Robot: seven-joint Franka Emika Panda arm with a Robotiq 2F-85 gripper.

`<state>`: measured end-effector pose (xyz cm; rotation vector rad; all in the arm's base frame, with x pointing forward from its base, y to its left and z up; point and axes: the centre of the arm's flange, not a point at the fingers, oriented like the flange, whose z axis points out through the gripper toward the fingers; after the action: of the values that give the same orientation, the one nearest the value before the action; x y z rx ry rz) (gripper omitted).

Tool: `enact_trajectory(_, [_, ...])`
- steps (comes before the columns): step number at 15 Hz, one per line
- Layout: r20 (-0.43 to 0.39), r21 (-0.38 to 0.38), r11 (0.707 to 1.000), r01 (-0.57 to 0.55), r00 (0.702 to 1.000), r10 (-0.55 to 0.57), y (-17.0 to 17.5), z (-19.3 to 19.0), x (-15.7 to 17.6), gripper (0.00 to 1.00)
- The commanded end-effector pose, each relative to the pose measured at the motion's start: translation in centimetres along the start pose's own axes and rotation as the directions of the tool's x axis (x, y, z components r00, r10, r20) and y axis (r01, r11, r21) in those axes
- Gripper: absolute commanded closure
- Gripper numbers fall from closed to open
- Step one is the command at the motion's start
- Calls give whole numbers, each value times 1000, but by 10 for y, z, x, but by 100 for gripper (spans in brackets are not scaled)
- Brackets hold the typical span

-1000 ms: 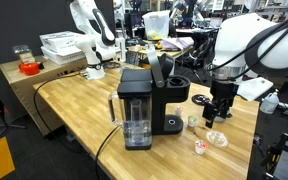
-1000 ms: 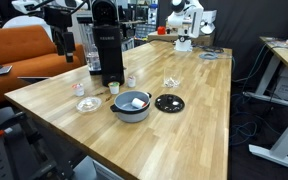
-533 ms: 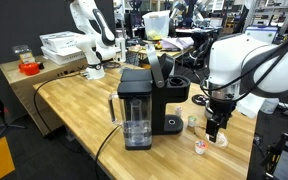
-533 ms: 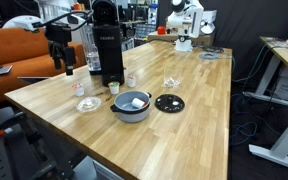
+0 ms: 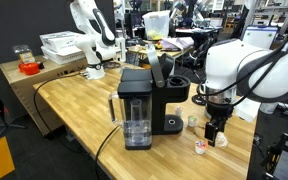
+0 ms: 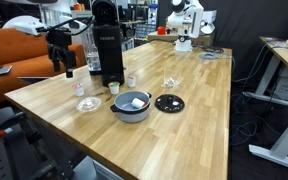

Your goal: Put one coffee pod in the coffee machine then put another coffee pod in the gray pot

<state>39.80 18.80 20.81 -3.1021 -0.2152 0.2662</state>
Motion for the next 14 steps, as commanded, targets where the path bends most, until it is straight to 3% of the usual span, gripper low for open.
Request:
enact_trajectory(1, [-19,8,1000,-3,1000,4,2,-3,2,0])
enact_trajectory(5, [-165,84,996,-36,985,50,15,-9,15,0])
enact_trajectory(7, [-200,114,992,-51,977,73,21,-6,18,0])
enact_trajectory(14, [-170,157,987,-34,984,61,17,34,7,0])
